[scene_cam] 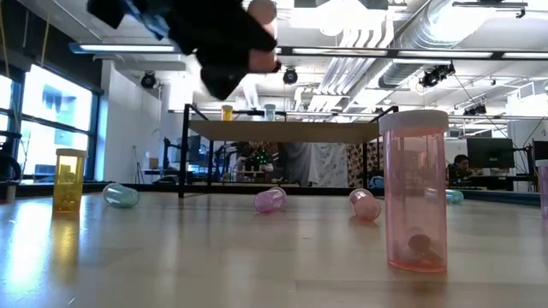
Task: Pick and place medicine bottles onto shelf by color
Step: Put the bottom left pink pill bottle on the shelf
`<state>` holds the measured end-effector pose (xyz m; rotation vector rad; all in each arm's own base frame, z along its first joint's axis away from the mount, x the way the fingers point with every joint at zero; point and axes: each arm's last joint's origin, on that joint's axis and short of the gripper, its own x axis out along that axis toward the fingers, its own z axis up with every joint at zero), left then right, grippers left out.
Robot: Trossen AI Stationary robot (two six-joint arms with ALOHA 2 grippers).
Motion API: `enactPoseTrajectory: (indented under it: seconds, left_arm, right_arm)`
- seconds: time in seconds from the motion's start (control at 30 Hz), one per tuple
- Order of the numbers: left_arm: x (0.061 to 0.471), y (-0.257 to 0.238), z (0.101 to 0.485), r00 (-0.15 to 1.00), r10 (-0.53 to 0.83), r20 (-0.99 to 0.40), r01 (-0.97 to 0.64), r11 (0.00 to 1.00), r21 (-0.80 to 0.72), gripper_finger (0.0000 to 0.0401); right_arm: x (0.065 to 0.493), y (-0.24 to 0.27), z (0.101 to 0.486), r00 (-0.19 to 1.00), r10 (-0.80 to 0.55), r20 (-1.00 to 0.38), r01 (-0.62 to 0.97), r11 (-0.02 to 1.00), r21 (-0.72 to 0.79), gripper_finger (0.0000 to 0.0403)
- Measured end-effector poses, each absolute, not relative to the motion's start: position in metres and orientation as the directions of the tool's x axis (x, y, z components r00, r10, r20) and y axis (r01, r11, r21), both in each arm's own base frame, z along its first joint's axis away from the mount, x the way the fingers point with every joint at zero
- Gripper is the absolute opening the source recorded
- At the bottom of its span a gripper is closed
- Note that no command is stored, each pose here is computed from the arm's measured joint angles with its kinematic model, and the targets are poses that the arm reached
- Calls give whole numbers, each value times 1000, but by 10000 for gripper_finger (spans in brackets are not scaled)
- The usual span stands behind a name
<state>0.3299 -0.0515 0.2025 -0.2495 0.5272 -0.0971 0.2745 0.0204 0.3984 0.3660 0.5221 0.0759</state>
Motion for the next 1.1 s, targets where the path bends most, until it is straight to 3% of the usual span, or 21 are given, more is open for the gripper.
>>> enactPoseTrajectory:
  seconds: [0.43,1.1]
  left_arm:
    - [331,-2,220,887,-24,-461,-81,975,-206,104]
    - [341,10,246,888,54,-457,-111,989,-98,104]
  right_arm:
    - [316,29,366,828,175,-533,-60,972,227,215]
    - [343,22,332,765,173,-621,-34,973,229,215]
